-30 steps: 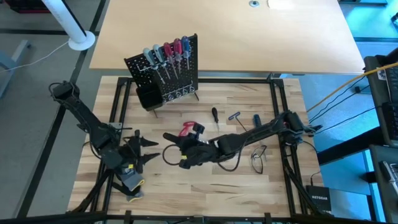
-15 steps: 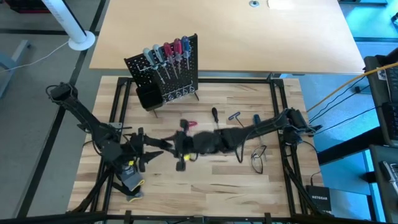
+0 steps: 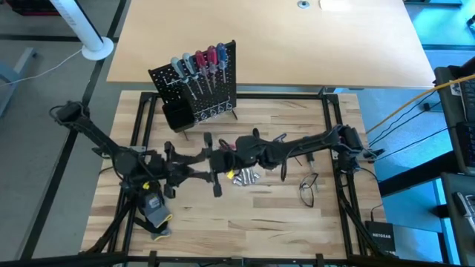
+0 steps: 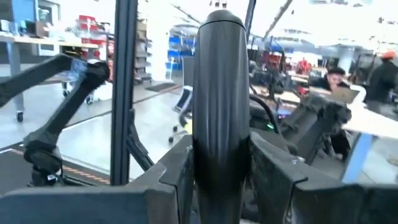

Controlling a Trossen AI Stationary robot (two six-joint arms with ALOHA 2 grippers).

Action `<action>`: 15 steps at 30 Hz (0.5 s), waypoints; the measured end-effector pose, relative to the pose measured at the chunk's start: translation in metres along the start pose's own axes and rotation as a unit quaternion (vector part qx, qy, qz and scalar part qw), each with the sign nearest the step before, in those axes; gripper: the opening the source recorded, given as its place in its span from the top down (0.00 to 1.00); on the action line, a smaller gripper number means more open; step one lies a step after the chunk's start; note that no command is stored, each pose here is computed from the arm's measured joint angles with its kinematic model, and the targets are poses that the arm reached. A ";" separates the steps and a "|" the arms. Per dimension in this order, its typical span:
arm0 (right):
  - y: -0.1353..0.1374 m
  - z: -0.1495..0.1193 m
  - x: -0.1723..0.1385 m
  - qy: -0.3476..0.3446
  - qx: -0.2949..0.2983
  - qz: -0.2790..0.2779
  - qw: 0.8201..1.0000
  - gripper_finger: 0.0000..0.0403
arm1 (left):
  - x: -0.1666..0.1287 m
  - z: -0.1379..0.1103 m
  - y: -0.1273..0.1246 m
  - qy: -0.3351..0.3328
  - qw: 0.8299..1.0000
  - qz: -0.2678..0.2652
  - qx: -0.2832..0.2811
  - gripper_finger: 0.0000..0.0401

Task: Hang tools onto peg board
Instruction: Hang the black screwdriver onto the peg board

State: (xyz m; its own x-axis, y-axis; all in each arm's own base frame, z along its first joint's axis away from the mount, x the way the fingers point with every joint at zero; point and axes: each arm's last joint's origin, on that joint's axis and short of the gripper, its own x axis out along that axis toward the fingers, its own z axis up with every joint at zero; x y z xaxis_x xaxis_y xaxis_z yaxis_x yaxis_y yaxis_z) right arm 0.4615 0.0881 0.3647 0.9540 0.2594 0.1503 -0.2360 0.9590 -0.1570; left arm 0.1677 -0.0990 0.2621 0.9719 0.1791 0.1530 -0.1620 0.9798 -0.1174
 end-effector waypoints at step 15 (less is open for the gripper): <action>-0.017 -0.003 0.000 -0.019 -0.025 -0.013 0.999 0.69 | 0.003 0.003 0.002 -0.019 0.992 -0.043 0.116 0.48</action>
State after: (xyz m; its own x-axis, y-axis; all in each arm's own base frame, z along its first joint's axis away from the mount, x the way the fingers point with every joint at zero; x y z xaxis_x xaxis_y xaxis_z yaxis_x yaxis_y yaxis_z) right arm 0.4663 0.0720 0.3645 0.9517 0.2401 0.1915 -0.2013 0.9586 -0.2016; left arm 0.1701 -0.0966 0.2653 0.9772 0.0931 0.1908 -0.1184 0.9850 0.1256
